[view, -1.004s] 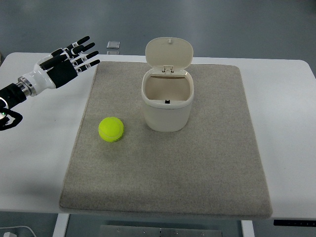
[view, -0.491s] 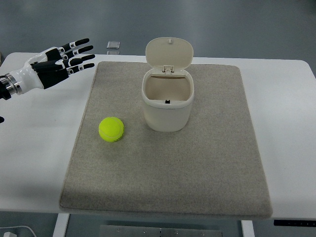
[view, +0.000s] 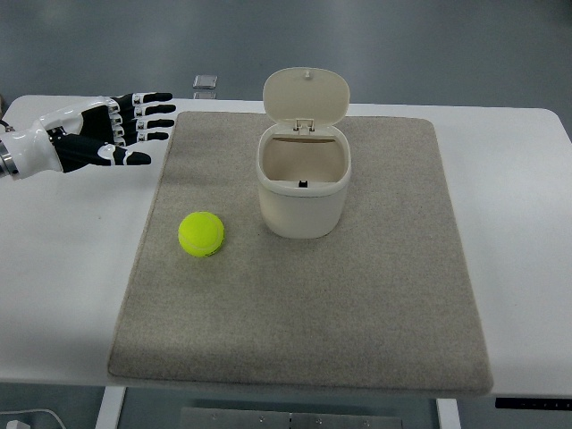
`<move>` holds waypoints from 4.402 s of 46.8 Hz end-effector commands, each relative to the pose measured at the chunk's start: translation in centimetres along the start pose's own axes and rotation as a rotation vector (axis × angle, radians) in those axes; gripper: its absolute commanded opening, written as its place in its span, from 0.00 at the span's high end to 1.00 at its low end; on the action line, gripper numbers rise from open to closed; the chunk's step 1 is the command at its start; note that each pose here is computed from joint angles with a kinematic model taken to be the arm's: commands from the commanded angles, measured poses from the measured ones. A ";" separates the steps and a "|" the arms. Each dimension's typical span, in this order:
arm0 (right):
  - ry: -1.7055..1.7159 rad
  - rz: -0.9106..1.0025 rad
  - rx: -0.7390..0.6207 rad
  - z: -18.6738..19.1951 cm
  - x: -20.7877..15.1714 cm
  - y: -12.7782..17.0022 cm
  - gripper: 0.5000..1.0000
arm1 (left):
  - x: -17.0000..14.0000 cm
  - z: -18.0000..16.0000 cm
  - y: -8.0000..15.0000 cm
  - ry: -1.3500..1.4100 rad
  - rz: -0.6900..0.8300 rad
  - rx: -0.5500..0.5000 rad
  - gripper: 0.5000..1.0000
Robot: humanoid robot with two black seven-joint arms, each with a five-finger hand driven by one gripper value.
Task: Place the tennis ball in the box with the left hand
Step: 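Move the open left hand down toward the yellow tennis ball, then close the left hand's fingers around the tennis ball, then lift the ball with the left hand and carry it over the bin opening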
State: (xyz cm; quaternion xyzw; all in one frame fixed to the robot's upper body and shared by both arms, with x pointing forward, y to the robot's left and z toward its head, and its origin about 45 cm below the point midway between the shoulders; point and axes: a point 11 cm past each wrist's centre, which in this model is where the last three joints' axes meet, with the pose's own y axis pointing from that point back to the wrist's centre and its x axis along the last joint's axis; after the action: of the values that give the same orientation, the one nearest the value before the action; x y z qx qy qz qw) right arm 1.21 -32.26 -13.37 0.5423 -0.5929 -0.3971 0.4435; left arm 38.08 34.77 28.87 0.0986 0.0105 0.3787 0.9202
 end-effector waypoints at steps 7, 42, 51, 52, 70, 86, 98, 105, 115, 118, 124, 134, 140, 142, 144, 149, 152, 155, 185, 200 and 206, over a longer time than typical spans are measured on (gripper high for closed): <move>0.000 0.000 -0.001 0.1 0.0 0.0 0.12 | -0.3 -0.2 0.3 -0.210 -0.048 0.089 0.03; 0.000 0.000 0.001 0.0 0.0 0.0 0.12 | -5.0 1.8 -1.8 -0.960 -0.258 0.216 0.05; 0.000 0.000 0.001 0.0 0.0 0.0 0.12 | -6.0 1.2 -3.4 -1.099 -0.304 0.235 0.05; 0.000 0.000 0.001 0.0 0.0 0.0 0.12 | -6.2 1.0 -3.7 -1.123 -0.310 0.236 0.05; 0.000 0.000 0.001 0.0 0.0 0.0 0.12 | -8.3 -1.6 -6.0 -1.319 -0.344 0.199 0.08; 0.000 0.000 0.001 0.0 0.0 0.0 0.12 | -8.4 -2.3 -6.1 -1.397 -0.368 0.228 0.21; 0.000 0.000 0.001 0.0 0.0 0.0 0.12 | -9.0 -3.2 -6.2 -1.420 -0.395 0.233 0.36; 0.000 0.000 0.001 0.0 0.0 0.0 0.12 | -9.0 -3.4 -6.1 -1.417 -0.396 0.234 0.51; 0.000 0.000 -0.001 0.1 0.0 0.0 0.12 | -9.0 -3.1 -6.2 -1.433 -0.376 0.217 0.82; 0.000 0.000 -0.001 0.1 0.0 0.0 0.12 | -8.9 -2.9 -6.2 -1.442 -0.359 0.201 0.93; 0.000 0.000 -0.001 0.1 0.0 0.0 0.12 | -8.5 -1.8 -6.2 -1.479 -0.301 0.152 1.00; 0.000 0.000 -0.001 0.1 0.0 0.0 0.12 | -8.2 1.2 -5.0 -1.600 -0.187 0.023 1.00; 0.000 0.000 0.001 0.0 0.0 0.0 0.12 | -9.1 2.9 -4.5 -1.743 -0.188 -0.102 1.00; 0.000 0.000 -0.001 0.1 0.0 0.0 0.12 | -9.1 3.5 -4.4 -1.815 -0.177 -0.141 1.00; 0.000 0.000 -0.001 0.1 0.0 0.0 0.12 | -9.2 4.0 -4.3 -1.869 -0.159 -0.178 1.00; 0.000 0.000 -0.001 0.1 0.0 0.0 0.12 | -9.4 5.8 -4.6 -1.948 -0.107 -0.271 1.00; 0.000 0.000 0.001 0.0 0.0 0.0 0.12 | -9.5 7.1 -4.9 -1.978 -0.092 -0.301 1.00; 0.000 0.000 -0.001 0.1 0.0 0.0 0.12 | -9.7 8.4 -5.4 -2.002 -0.082 -0.328 1.00; 0.000 0.000 0.001 0.0 0.0 0.0 0.12 | -13.9 9.8 -14.2 -1.988 -0.182 -0.428 1.00; 0.000 0.000 -0.001 0.1 0.0 0.0 0.12 | -13.6 9.4 -14.7 -1.971 -0.175 -0.408 0.47; 0.000 0.000 0.001 0.0 0.0 0.0 0.12 | -13.4 9.1 -14.7 -1.965 -0.174 -0.401 0.30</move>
State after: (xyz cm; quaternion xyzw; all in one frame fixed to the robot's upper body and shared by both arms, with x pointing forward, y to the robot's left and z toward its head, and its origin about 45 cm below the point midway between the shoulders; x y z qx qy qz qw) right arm 1.20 -32.26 -13.37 0.5423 -0.5929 -0.3972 0.4434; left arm 39.56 13.57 34.41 0.2094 -0.8113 0.0553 0.5431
